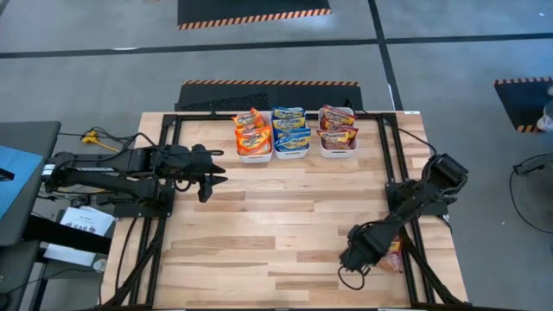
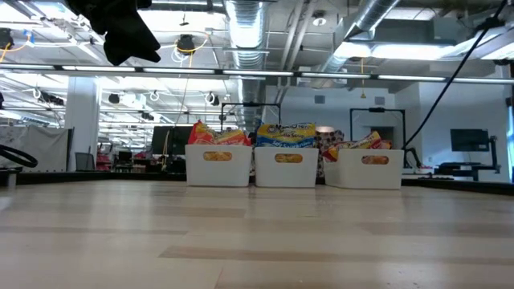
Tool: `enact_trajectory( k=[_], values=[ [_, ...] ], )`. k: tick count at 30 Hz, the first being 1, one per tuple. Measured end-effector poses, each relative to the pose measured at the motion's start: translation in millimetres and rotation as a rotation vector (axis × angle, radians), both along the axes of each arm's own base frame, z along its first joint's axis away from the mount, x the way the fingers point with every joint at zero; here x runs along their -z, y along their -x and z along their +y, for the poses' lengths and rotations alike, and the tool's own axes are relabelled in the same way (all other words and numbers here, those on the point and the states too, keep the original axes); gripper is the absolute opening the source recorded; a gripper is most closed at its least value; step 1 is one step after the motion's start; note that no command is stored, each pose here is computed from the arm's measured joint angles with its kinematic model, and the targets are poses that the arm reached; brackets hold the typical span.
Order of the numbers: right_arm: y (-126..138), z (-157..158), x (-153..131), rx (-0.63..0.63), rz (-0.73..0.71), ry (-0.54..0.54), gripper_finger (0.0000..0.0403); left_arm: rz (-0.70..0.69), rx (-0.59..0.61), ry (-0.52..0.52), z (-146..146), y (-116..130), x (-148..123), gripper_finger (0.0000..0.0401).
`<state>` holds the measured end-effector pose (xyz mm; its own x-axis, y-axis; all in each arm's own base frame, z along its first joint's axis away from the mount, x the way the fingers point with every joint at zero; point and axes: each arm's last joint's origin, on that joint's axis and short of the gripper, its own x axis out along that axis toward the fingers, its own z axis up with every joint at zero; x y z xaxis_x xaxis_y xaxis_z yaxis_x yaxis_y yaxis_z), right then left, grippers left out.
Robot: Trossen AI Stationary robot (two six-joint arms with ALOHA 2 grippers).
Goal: Sort Maruchan noodles
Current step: Put the red noodle pack into the right white bin
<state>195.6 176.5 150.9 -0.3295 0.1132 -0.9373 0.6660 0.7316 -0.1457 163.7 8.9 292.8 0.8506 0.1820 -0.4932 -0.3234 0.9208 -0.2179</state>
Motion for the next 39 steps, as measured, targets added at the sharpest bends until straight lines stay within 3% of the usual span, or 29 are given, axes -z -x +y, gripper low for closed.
enact_trajectory(
  k=[4, 6, 13, 24, 39],
  values=[
    [-3.5, -1.2, 0.4, 0.012, -0.014, -0.013, 0.0028, 0.000, 0.000, 0.000, 0.0, 0.0, 0.0, 0.0130],
    [-3.9, -1.1, 0.6, 0.013, -0.015, -0.015, 0.0011, 0.001, 0.000, 0.000, 0.0, 0.1, 0.1, 0.0130],
    [-5.6, 2.9, -7.1, -0.003, -0.022, 0.013, 0.0006, 0.021, 0.000, 0.000, 0.0, 1.0, 1.8, 0.0130],
    [-14.8, 9.7, -46.9, -0.024, -0.152, 0.248, 0.0004, 0.023, -0.002, -0.001, 0.0, 1.1, 1.9, 0.0130],
    [-36.2, -16.0, -82.0, -0.024, -0.294, 0.533, 0.0004, 0.024, -0.003, -0.002, 0.1, 1.2, 2.0, 0.0130]
  ],
)
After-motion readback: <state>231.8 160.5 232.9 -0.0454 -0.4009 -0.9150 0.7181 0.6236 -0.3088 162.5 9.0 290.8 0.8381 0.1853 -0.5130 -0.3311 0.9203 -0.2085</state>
